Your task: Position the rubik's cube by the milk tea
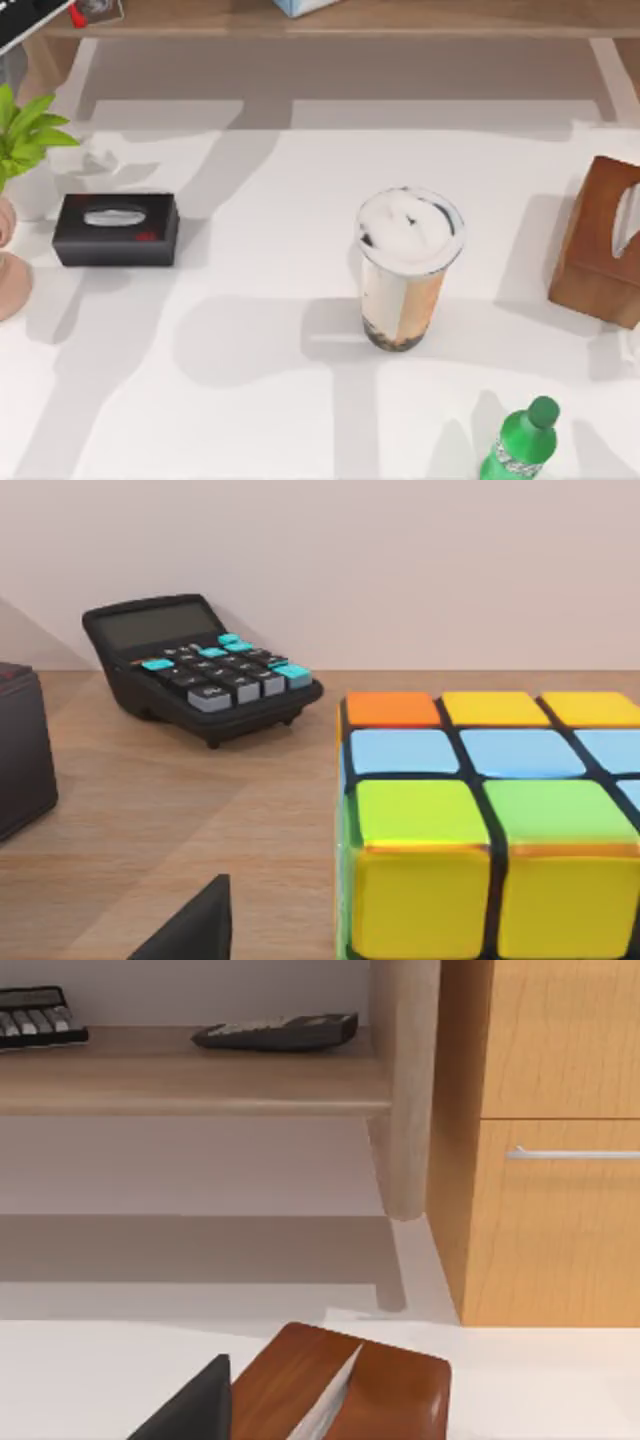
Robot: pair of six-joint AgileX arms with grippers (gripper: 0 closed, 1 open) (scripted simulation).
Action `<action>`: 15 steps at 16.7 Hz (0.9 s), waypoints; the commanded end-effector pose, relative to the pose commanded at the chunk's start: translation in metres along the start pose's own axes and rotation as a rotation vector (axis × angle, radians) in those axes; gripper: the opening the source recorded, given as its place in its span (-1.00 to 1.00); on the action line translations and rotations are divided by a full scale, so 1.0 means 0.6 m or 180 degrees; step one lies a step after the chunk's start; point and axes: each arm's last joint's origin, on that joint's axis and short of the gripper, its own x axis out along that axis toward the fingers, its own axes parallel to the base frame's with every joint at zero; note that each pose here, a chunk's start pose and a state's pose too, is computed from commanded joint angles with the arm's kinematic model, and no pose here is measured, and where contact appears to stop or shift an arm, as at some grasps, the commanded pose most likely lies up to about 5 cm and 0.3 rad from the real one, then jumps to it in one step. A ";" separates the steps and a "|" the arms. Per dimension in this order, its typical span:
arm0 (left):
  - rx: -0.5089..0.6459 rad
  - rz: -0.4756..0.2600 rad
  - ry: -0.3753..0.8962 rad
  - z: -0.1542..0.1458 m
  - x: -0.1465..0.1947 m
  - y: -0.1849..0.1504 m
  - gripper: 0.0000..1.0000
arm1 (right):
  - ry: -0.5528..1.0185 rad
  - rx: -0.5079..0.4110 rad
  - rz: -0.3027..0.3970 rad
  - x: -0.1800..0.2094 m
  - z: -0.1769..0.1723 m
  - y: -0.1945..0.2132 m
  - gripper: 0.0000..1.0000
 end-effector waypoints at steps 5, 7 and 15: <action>-0.0001 -0.0002 0.0024 -0.014 0.022 -0.004 1.00 | 0.0000 0.0000 0.0000 0.000 0.000 0.000 1.00; -0.0001 -0.0002 0.0024 -0.014 0.022 -0.004 1.00 | 0.0000 0.0000 0.0000 0.000 0.000 0.000 1.00; -0.0001 -0.0002 0.0024 -0.014 0.022 -0.004 -0.21 | 0.0000 0.0000 0.0000 0.000 0.000 0.000 1.00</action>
